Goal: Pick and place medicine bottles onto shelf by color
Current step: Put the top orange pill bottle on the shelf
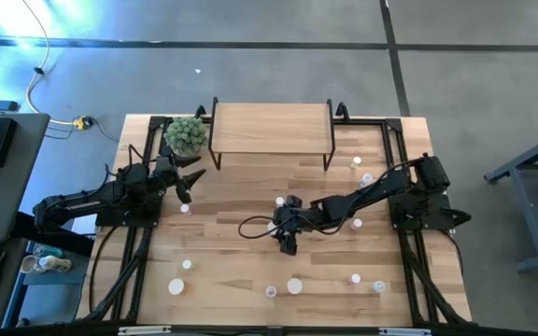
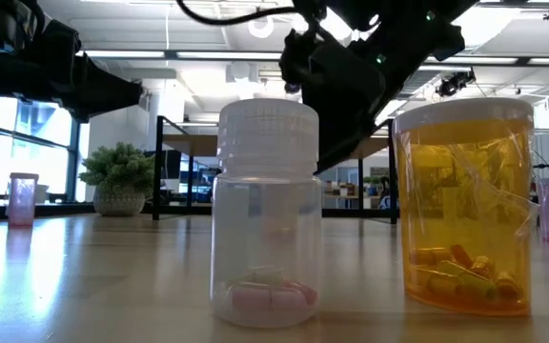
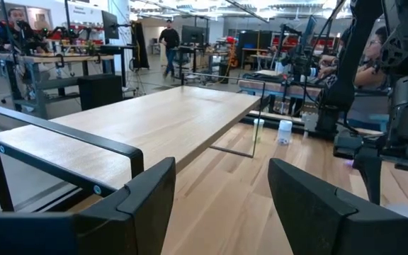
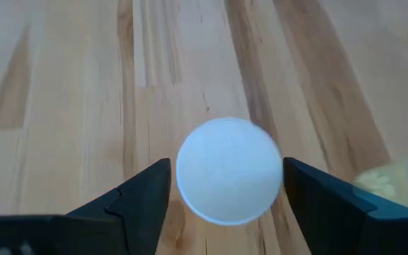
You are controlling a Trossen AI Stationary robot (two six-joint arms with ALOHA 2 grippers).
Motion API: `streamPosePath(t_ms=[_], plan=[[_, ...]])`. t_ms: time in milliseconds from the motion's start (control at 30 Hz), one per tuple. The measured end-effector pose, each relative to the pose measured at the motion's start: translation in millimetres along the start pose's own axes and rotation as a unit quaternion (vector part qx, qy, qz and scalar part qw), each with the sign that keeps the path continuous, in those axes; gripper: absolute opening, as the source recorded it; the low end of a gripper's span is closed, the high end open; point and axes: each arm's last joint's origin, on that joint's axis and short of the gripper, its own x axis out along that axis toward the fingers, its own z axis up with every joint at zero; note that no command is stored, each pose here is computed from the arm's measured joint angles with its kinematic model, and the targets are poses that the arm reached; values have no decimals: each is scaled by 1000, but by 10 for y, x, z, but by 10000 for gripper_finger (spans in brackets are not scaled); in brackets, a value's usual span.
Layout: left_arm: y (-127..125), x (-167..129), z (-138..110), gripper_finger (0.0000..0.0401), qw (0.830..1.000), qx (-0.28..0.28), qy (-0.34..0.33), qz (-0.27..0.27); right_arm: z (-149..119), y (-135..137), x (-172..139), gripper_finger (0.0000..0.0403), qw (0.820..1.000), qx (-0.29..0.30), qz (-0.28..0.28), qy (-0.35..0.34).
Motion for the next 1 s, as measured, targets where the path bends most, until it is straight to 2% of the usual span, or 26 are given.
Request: streamPosePath(t_ms=[333, 633, 1000], plan=[[1, 0, 0, 216, 1000, 0, 0, 2, -23, 5, 61, 200, 1000, 0, 6, 2], [1, 0, 1, 216, 1000, 0, 0, 2, -9, -3, 42, 195, 1000, -1, 1, -2], [1, 0, 0, 216, 1000, 0, 0, 2, 123, -13, -149, 194, 999, -3, -15, -40]])
